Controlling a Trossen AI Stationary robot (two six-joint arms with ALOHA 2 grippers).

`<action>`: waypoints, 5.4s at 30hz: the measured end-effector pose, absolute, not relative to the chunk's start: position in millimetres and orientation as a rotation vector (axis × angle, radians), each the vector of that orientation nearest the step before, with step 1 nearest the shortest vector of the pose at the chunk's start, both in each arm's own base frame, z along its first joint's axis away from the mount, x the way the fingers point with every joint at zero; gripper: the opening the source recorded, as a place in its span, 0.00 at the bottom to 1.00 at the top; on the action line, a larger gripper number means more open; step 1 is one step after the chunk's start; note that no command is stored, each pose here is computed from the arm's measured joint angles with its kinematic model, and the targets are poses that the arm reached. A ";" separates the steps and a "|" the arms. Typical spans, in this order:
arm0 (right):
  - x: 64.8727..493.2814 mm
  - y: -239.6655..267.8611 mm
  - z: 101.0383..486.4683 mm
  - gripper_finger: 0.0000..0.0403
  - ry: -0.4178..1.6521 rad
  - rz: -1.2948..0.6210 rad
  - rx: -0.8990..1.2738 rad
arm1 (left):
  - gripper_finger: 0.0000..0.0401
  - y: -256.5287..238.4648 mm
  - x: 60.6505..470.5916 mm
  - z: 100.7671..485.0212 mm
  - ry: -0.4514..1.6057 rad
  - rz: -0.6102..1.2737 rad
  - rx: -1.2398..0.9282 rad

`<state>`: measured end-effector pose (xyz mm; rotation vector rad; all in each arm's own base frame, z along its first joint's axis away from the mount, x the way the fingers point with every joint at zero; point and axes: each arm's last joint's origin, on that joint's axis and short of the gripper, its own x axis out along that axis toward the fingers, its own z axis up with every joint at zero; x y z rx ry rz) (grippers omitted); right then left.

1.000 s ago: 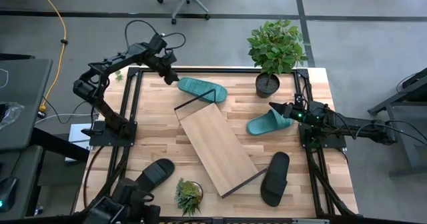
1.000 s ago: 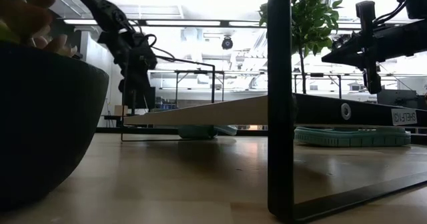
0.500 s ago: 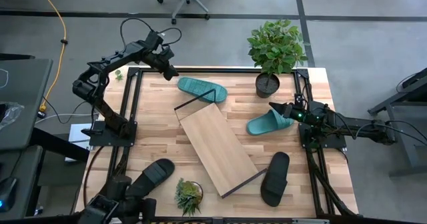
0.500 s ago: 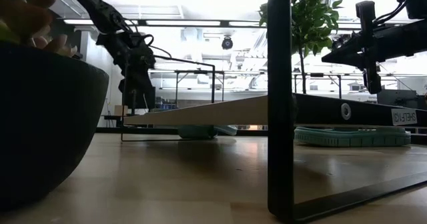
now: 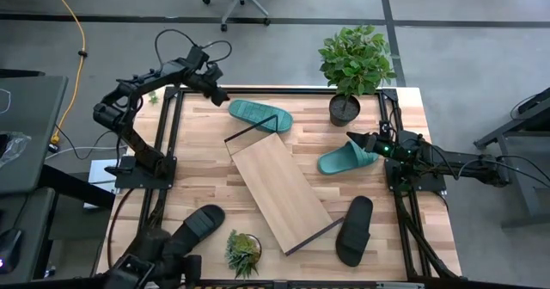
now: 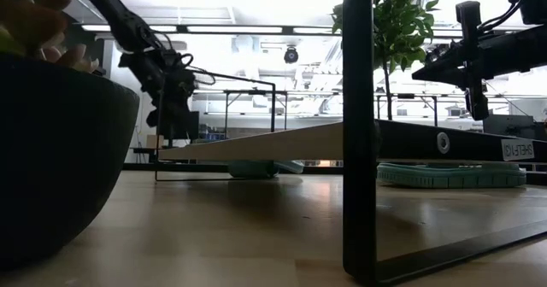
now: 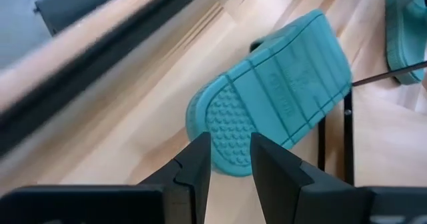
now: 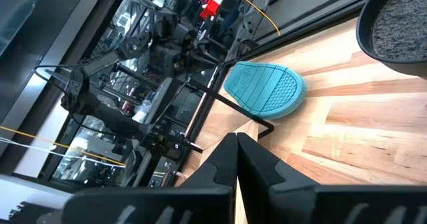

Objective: Pick and place slides into the shelf
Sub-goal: Put the top green slide on the shelf

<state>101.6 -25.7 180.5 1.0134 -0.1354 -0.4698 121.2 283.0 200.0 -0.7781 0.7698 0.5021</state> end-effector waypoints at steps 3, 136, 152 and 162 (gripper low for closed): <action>101.6 -25.7 180.6 0.00 -0.138 -0.469 1.023 | 0.24 278.8 118.6 188.9 0.789 0.552 -0.827; 100.9 -26.3 177.8 0.00 -0.117 -0.508 0.988 | 0.21 281.6 155.1 154.2 0.573 0.258 -1.037; 100.9 -26.4 177.8 0.00 -0.119 -0.511 0.988 | 0.20 297.3 163.4 196.0 0.468 0.208 -0.928; 100.9 -26.4 177.9 0.00 -0.119 -0.511 0.987 | 0.20 302.2 165.5 251.8 0.375 0.205 -0.786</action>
